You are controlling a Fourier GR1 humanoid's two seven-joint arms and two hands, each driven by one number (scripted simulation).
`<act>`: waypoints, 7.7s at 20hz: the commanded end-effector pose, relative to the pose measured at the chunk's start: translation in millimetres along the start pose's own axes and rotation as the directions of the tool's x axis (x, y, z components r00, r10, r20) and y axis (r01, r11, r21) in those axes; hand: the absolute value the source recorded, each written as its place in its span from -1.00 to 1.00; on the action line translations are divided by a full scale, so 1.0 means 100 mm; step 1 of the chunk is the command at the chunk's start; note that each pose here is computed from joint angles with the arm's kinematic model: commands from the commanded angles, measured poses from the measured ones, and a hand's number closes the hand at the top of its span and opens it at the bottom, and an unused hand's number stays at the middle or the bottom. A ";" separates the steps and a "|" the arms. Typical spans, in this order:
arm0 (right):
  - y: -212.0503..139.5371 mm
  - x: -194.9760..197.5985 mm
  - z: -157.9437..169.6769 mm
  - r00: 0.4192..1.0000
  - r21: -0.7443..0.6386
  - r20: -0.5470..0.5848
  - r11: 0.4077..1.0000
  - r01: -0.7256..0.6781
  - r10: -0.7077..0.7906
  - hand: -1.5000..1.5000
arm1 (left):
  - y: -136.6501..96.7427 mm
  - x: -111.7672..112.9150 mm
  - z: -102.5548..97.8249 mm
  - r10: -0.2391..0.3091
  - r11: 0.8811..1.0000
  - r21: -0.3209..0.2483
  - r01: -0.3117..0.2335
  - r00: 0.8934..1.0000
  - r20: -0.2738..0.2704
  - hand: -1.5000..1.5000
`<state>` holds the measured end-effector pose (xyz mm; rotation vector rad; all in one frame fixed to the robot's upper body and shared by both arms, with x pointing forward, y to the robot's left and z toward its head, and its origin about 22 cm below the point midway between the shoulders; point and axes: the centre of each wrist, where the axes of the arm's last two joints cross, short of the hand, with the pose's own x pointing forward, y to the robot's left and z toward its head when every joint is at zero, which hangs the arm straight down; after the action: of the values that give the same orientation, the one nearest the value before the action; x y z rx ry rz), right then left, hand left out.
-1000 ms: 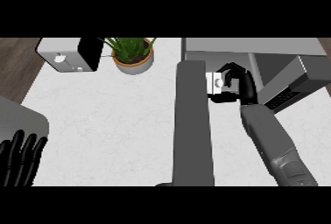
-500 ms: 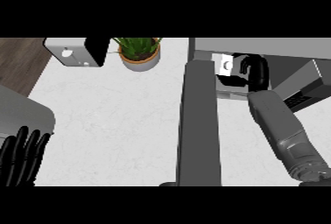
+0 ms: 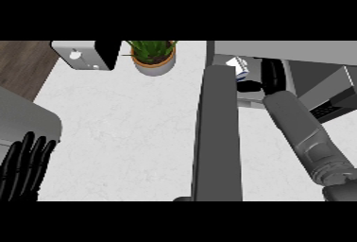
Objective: Pick up the milk, place it into the microwave and close the microwave
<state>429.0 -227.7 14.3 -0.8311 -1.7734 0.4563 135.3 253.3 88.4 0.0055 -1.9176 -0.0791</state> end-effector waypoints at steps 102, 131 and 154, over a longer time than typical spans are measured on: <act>-0.98 -1.37 3.36 0.616 0.069 -0.136 0.613 0.787 -0.776 -1.00 | -1.71 -0.76 -0.78 -0.107 0.723 -0.690 -0.013 0.986 -0.131 1.00; -1.32 -0.51 2.59 0.479 0.353 0.051 0.465 0.812 -0.876 -1.00 | -2.51 -0.99 -1.30 -0.050 0.890 -0.455 -0.035 0.984 -0.172 1.00; -1.64 -0.18 2.44 0.405 0.476 0.022 0.366 0.800 -0.914 -1.00 | -2.34 -0.93 -2.13 0.085 0.976 -0.184 -0.113 0.985 -0.151 1.00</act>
<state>153.8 -328.9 18.3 0.5442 -1.9841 0.1617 343.4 11.8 50.0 -0.2208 -1.7360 -0.2108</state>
